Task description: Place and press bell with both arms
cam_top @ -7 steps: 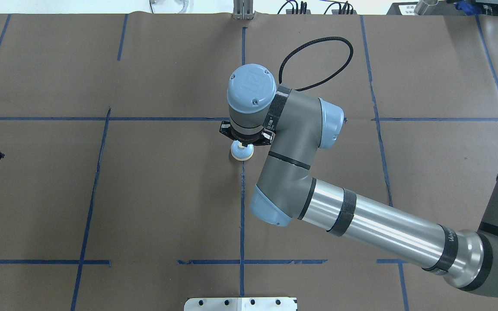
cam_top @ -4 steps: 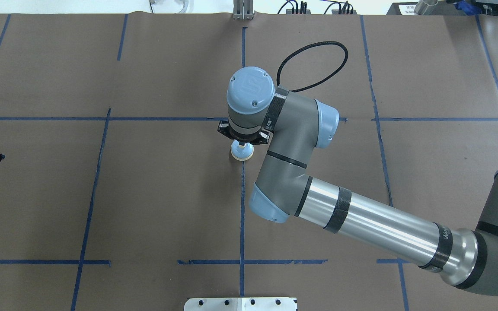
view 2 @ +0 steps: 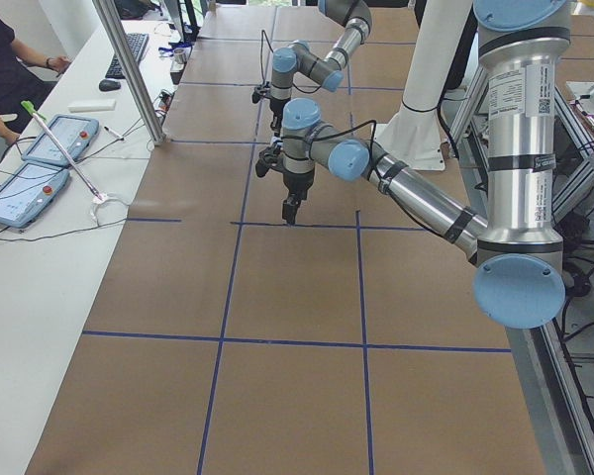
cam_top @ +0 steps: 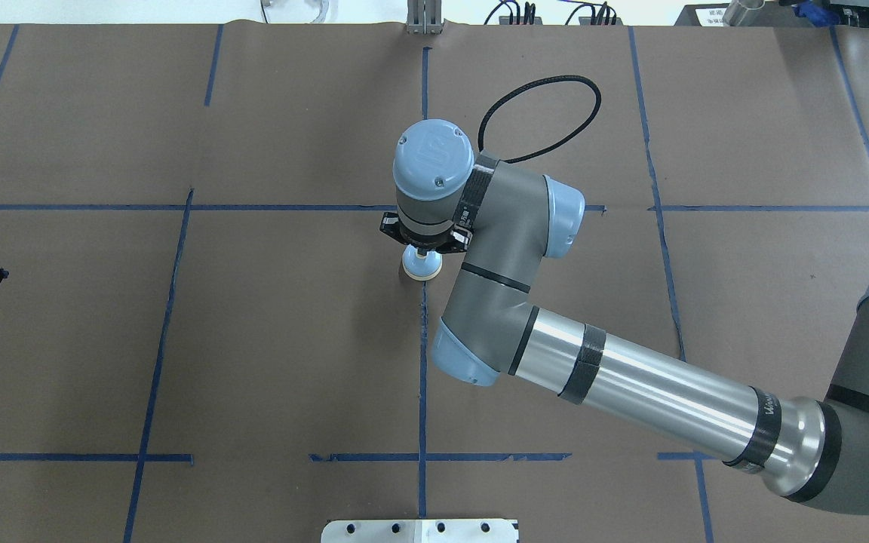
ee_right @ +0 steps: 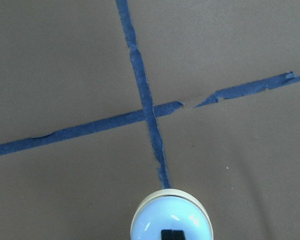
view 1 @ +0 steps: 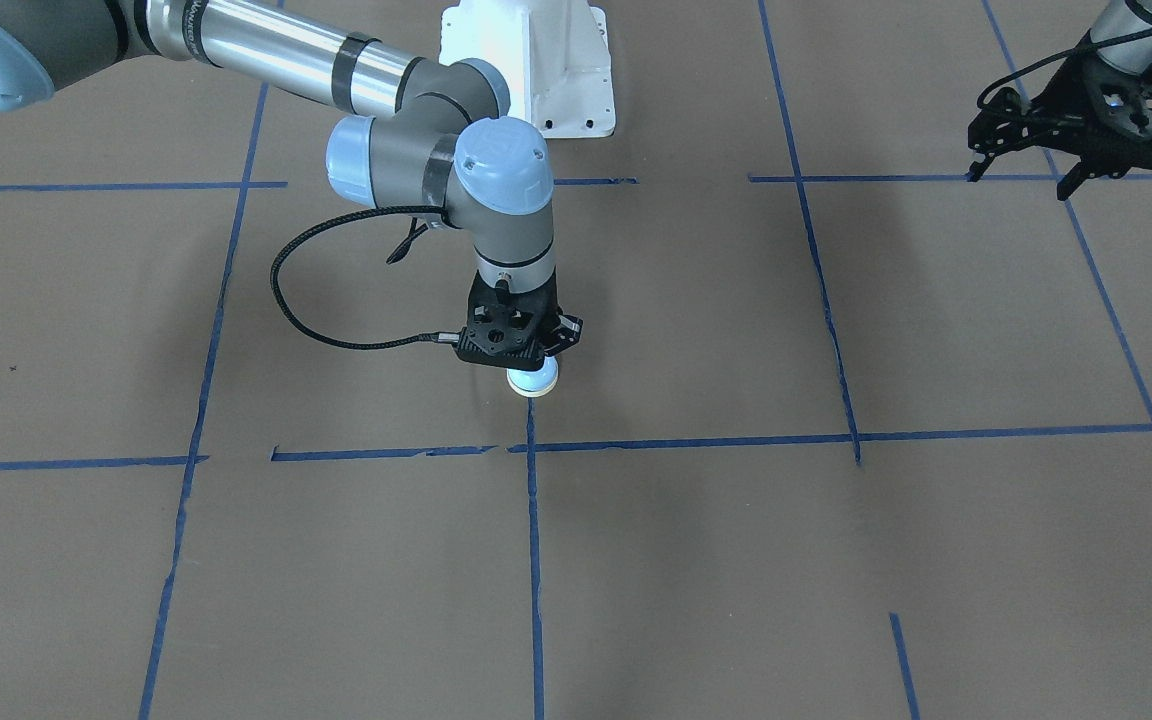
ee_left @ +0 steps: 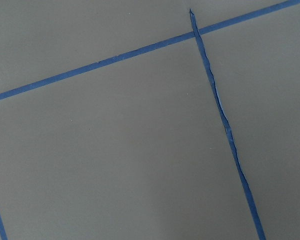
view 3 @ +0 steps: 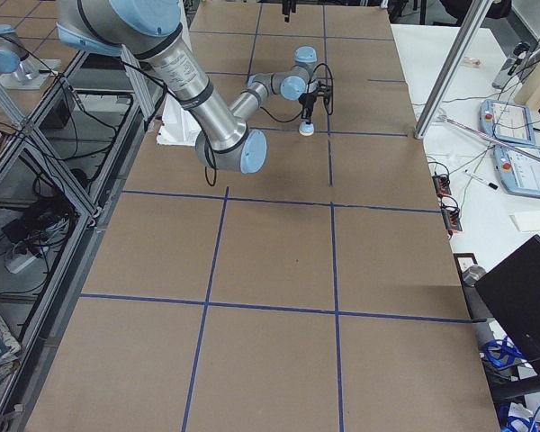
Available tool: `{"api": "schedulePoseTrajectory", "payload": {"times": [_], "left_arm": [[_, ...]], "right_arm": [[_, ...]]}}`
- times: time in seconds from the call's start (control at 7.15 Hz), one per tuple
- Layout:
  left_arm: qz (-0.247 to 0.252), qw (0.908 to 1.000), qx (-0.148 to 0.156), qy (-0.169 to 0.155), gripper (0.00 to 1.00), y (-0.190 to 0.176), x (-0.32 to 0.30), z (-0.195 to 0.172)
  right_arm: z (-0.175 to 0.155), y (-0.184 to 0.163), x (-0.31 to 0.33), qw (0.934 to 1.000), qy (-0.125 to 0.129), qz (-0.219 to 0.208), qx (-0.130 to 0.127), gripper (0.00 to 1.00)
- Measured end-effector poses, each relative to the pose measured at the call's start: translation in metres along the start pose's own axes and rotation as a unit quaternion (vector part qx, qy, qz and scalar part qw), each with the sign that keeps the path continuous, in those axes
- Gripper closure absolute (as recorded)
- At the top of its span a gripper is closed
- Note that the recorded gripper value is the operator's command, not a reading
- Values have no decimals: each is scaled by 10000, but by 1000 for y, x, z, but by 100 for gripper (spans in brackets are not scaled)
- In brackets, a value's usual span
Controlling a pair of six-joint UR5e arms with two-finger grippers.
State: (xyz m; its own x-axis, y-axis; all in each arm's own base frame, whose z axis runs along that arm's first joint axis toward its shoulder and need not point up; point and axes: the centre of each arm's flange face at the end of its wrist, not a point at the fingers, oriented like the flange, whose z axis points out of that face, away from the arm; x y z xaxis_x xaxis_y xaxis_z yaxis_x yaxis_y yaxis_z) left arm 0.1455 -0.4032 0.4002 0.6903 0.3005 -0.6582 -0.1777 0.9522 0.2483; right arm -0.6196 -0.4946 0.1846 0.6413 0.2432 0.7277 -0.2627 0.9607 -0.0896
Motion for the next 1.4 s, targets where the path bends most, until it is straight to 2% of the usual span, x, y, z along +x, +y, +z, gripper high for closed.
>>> {"api": "schedulePoseTrajectory", "payload": {"times": [0.42, 0.56, 0.7, 0.84, 0.98, 1.26, 1.4], "left_arm": [[-22, 10000, -27, -13, 0, 4, -2, 1], [-23, 10000, -29, -14, 0, 4, -3, 1], [-25, 10000, -36, -16, 0, 4, -3, 2], [-15, 10000, -45, -19, 0, 4, -4, 3], [17, 10000, -59, -20, 0, 4, -5, 4], [329, 9994, -102, -54, 0, 6, -14, 7], [445, 9989, -120, -79, 0, 9, -36, 4]], "right_arm": [[-3, 1, -6, 10000, -28, -9, -12, 100], [-19, -1, -12, 9998, -132, 10, -115, 100], [-46, -8, -5, 9991, -269, 61, -321, 100], [-68, -15, 25, 9982, -399, 98, -428, 96], [-90, -24, 71, 9975, -536, 95, -460, 1], [-138, -34, 186, 9959, -744, -138, -490, 0], [-157, -37, 249, 9963, -710, -258, -406, 0]]}}
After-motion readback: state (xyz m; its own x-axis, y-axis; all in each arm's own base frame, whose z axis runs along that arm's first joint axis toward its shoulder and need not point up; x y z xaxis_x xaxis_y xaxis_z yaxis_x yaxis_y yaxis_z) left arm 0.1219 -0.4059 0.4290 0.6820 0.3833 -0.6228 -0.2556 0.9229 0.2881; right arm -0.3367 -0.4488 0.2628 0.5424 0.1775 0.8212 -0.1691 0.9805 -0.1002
